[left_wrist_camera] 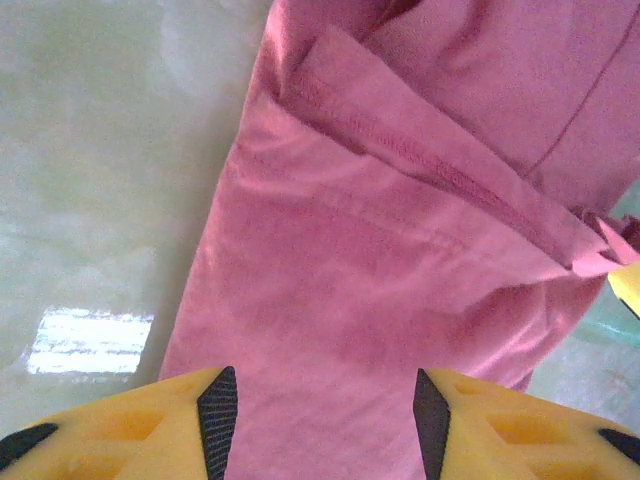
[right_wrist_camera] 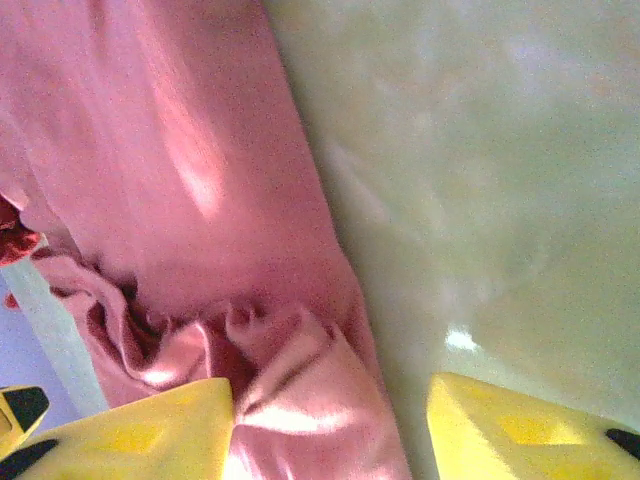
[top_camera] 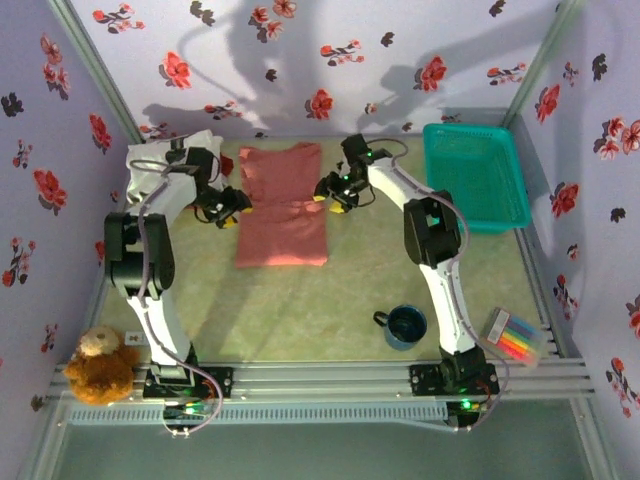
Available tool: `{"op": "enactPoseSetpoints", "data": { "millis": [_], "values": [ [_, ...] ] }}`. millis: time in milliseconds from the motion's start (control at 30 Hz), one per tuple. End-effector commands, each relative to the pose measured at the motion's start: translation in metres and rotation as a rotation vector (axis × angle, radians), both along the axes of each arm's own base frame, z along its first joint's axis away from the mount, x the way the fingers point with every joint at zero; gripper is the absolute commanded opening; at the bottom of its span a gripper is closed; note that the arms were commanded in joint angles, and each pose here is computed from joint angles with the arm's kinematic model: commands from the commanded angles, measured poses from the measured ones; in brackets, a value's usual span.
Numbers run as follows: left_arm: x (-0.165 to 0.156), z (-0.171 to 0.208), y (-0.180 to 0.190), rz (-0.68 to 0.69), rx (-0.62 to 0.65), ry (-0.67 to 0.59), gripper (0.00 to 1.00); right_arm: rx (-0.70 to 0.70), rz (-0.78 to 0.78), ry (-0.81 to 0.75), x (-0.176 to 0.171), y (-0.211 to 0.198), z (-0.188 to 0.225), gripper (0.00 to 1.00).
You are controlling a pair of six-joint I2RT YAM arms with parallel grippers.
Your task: Fold and stack the t-shirts
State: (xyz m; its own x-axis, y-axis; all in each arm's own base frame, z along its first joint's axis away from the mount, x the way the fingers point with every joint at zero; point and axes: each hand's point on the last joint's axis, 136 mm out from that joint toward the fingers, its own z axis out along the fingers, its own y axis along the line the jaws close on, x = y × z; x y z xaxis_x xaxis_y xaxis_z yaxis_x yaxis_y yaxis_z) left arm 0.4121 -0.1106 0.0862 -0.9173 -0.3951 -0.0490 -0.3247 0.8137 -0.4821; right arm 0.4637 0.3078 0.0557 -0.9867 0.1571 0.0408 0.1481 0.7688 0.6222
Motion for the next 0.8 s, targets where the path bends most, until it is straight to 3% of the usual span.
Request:
{"op": "enactPoseSetpoints", "data": {
  "millis": [0,433,767],
  "values": [
    [-0.019,0.008,0.01,-0.024,0.045,0.001,0.54,-0.032,0.028,-0.011,-0.025,-0.014,0.02,0.61],
    [-0.09,-0.025,0.018,-0.009,0.06,0.112,0.5,-0.062,0.121,0.056,-0.137,0.003,-0.005,0.6],
    [-0.104,-0.046,0.016,-0.013,0.061,0.158,0.5,-0.099,0.124,0.063,-0.15,0.01,-0.034,0.51]
  ]
}}
